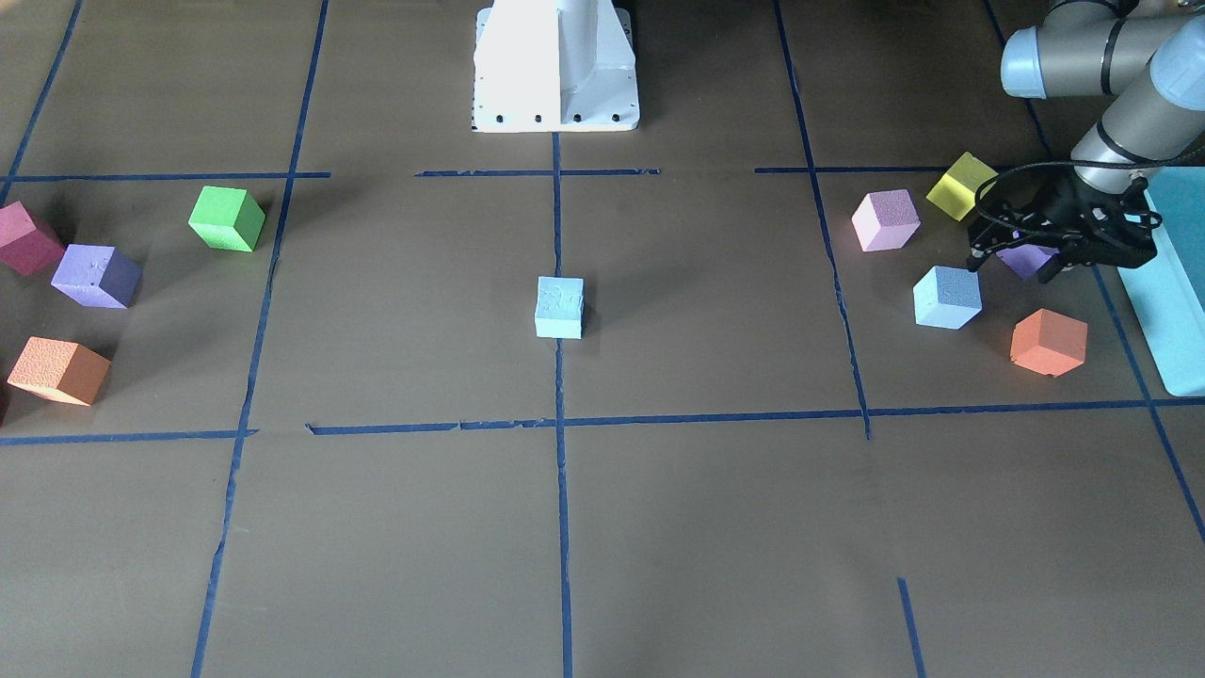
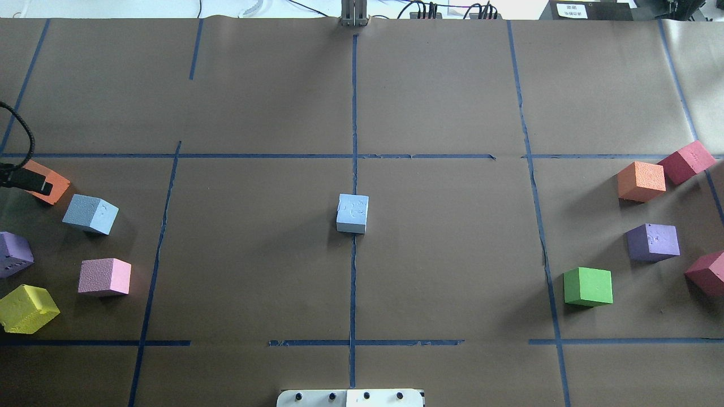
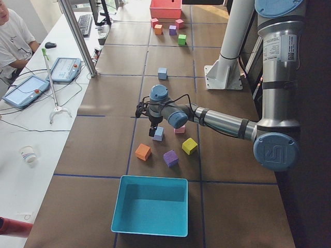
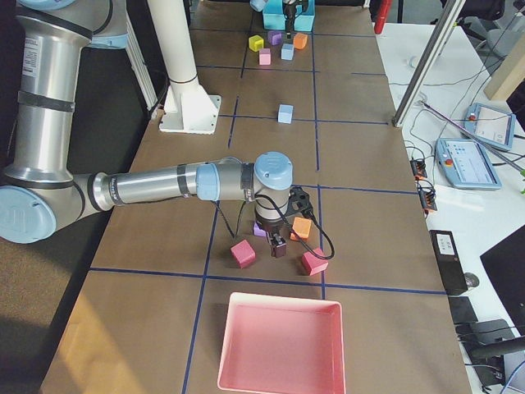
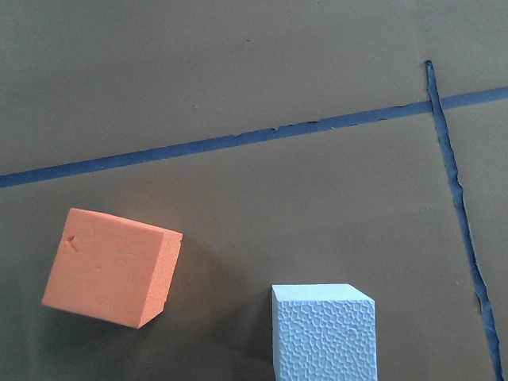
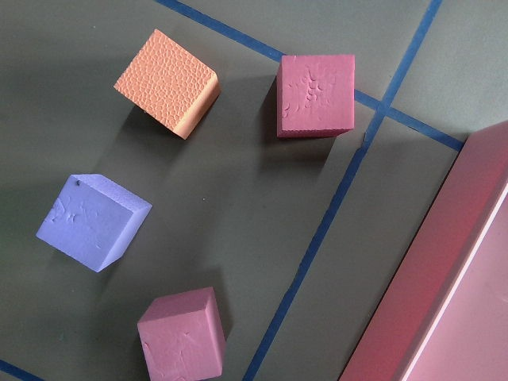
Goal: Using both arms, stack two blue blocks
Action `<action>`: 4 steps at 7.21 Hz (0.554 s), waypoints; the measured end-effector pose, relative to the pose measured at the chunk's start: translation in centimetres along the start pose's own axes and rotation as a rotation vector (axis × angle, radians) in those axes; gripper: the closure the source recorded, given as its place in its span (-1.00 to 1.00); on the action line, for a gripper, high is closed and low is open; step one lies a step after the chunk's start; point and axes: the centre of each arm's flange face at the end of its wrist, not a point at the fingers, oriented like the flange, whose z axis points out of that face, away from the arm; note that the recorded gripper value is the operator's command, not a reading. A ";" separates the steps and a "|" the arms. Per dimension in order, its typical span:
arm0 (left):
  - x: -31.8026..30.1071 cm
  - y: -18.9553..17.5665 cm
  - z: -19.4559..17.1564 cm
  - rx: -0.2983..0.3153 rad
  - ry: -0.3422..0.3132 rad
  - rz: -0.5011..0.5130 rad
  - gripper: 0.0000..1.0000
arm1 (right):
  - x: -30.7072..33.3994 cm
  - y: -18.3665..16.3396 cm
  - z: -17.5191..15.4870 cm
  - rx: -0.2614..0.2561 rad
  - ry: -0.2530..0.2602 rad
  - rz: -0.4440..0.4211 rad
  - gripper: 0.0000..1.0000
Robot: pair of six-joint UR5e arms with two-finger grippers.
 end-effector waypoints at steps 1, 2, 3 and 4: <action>0.7 0.1 1.3 -0.007 0.007 -0.001 -1.00 | 0.0 0.0 0.0 -0.001 0.000 0.000 -0.98; 1.2 0.1 2.6 -0.013 -0.001 -0.003 -1.00 | 0.0 0.1 0.0 -0.001 0.000 0.000 -0.98; 1.7 0.0 4.0 -0.019 -0.015 -0.008 -1.00 | 0.0 0.1 0.1 -0.002 0.000 0.000 -0.98; 2.1 0.0 5.4 -0.030 -0.026 -0.012 -0.81 | 0.1 0.1 0.1 -0.003 -0.001 0.001 -0.98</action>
